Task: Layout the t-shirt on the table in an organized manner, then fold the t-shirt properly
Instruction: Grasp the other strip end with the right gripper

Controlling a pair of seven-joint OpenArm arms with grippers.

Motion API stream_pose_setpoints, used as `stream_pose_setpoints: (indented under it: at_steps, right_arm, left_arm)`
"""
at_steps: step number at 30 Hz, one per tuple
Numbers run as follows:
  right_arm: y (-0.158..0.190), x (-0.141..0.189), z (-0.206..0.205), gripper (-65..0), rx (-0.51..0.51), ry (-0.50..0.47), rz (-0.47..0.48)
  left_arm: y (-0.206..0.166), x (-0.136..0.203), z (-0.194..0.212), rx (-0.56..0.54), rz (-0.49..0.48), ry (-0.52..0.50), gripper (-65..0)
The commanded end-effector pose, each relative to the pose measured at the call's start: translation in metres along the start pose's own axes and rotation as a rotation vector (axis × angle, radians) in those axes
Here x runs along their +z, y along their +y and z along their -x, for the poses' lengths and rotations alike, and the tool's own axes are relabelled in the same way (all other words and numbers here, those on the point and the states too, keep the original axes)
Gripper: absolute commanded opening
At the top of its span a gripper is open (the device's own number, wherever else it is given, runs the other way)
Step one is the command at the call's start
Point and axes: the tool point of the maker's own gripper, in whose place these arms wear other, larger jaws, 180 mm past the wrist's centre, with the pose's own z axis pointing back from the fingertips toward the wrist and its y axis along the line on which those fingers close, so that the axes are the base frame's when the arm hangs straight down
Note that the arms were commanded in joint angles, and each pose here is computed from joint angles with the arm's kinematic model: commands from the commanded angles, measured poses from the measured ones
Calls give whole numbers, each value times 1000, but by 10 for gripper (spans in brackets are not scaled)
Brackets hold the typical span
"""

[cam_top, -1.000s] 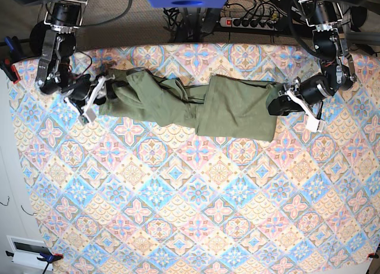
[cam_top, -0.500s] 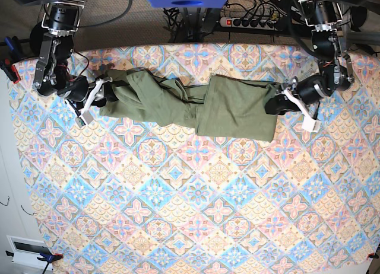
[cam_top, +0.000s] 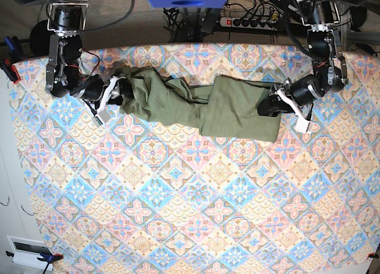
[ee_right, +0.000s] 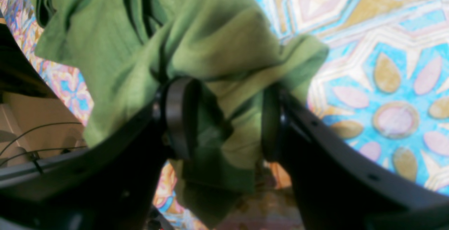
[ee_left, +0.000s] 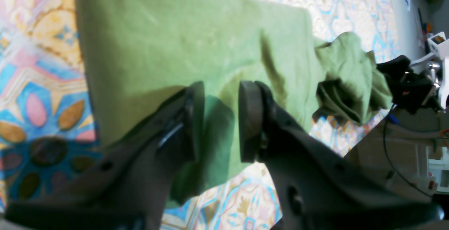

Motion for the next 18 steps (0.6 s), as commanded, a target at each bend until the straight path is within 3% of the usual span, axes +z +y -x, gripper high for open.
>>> stream_pose_setpoints:
  at_steps: [1, 7, 12, 18]
  right_arm:
    - [-7, 0, 4, -424, 26, 71, 32]
    - [-30, 9, 4, -650, -57, 38, 72]
    - [-63, 41, -6, -639, -133, -61, 161]
    - [-77, 61, -65, -639, -91, -188, 199]
  left_arm:
    - [-3, 5, -14, -21, 12, -40, -501]
    - [-3, 5, -14, -21, 12, -40, -501]
    - [-3, 5, -14, -20, 12, -39, -501]
    - [-3, 4, -13, -22, 10, -34, -501]
